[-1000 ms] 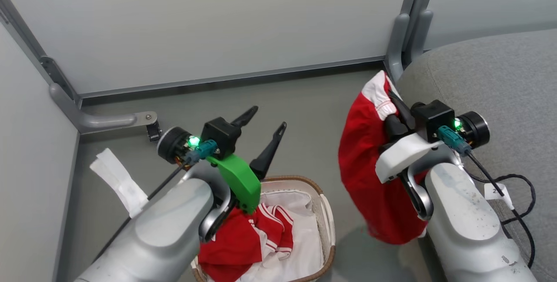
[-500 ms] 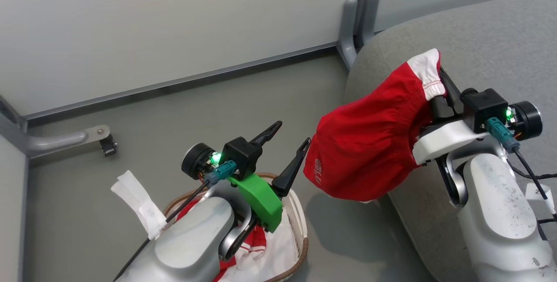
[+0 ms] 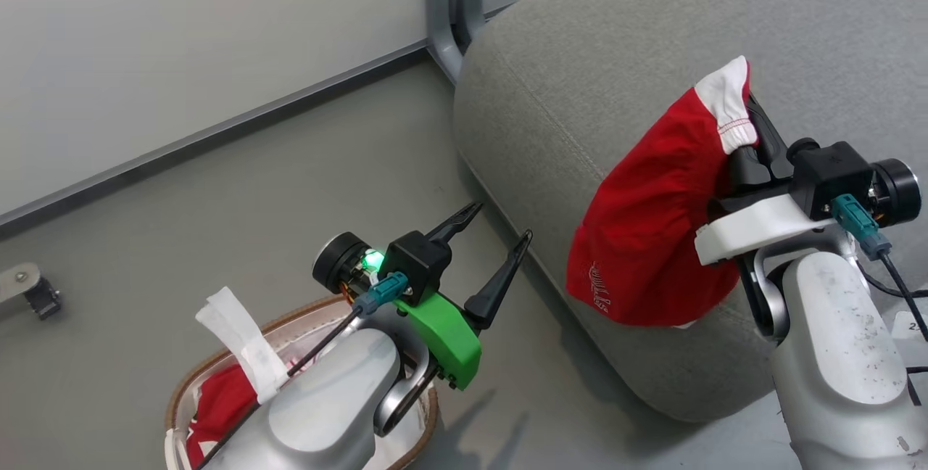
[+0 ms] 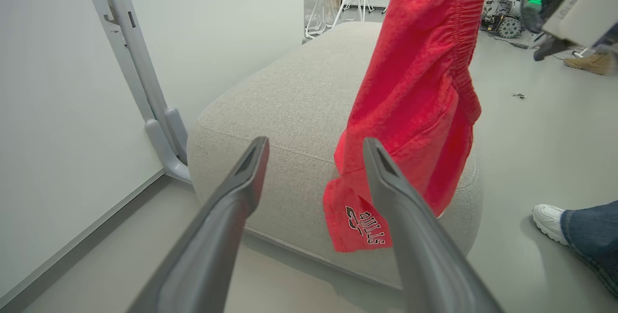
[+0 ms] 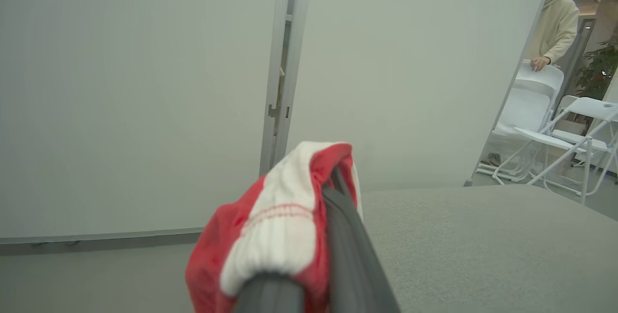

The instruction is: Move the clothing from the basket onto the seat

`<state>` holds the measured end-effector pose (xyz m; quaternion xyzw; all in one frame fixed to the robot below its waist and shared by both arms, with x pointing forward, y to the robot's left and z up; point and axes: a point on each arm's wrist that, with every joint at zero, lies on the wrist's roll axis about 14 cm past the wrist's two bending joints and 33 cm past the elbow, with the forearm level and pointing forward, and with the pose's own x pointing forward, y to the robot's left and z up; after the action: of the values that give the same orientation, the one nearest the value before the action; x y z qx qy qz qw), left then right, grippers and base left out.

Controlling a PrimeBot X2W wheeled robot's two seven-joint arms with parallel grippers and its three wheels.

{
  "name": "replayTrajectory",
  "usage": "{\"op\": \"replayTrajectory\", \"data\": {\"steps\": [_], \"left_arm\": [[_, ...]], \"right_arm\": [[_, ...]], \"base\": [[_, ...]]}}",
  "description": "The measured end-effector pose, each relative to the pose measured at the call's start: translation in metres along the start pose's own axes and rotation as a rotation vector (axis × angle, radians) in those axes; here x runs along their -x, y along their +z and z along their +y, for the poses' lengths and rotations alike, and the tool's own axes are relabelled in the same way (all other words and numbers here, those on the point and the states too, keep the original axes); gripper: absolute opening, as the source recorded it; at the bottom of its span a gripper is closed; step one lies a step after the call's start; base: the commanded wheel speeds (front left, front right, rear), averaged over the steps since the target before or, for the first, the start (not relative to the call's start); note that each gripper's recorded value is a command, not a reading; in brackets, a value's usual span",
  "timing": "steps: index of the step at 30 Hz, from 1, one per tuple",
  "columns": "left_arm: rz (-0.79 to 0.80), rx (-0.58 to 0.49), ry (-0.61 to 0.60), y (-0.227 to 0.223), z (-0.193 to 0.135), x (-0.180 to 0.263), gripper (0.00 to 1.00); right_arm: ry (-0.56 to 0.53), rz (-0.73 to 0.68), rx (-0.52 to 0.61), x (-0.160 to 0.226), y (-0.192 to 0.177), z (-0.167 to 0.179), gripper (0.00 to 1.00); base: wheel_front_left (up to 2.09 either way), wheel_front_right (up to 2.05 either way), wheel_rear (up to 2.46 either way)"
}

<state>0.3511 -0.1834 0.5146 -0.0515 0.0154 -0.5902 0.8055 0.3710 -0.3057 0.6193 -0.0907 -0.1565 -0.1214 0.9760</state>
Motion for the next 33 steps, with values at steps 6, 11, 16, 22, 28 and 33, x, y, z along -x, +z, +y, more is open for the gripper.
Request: {"op": "replayTrajectory", "data": {"steps": [6,11,16,22,28,33], "left_arm": [[0.014,0.025,-0.072,-0.011,-0.016,-0.016,1.00],[0.023,0.050,-0.101,-0.020,-0.022,-0.021,1.00],[0.030,0.055,-0.086,-0.025,-0.016,-0.017,1.00],[0.027,0.066,-0.054,-0.031,-0.003,-0.009,1.00],[0.024,0.039,-0.020,-0.037,0.021,-0.003,1.00],[0.007,0.041,-0.010,-0.039,0.035,-0.003,1.00]], "right_arm": [[-0.076,0.034,0.031,0.017,-0.006,-0.028,0.00],[-0.117,0.070,0.041,0.025,-0.017,-0.040,0.00],[-0.124,0.080,0.041,0.019,-0.023,-0.041,0.00],[-0.113,0.046,0.074,-0.016,-0.016,-0.045,0.00],[-0.100,-0.047,0.146,-0.078,0.016,-0.059,0.00],[-0.116,-0.108,0.229,-0.132,0.053,-0.080,0.00]], "base": [[0.00,0.00,0.00],[0.00,0.00,0.00],[0.00,0.00,0.00],[0.00,0.00,0.00],[0.00,0.00,0.00],[0.00,0.00,0.00]]}}
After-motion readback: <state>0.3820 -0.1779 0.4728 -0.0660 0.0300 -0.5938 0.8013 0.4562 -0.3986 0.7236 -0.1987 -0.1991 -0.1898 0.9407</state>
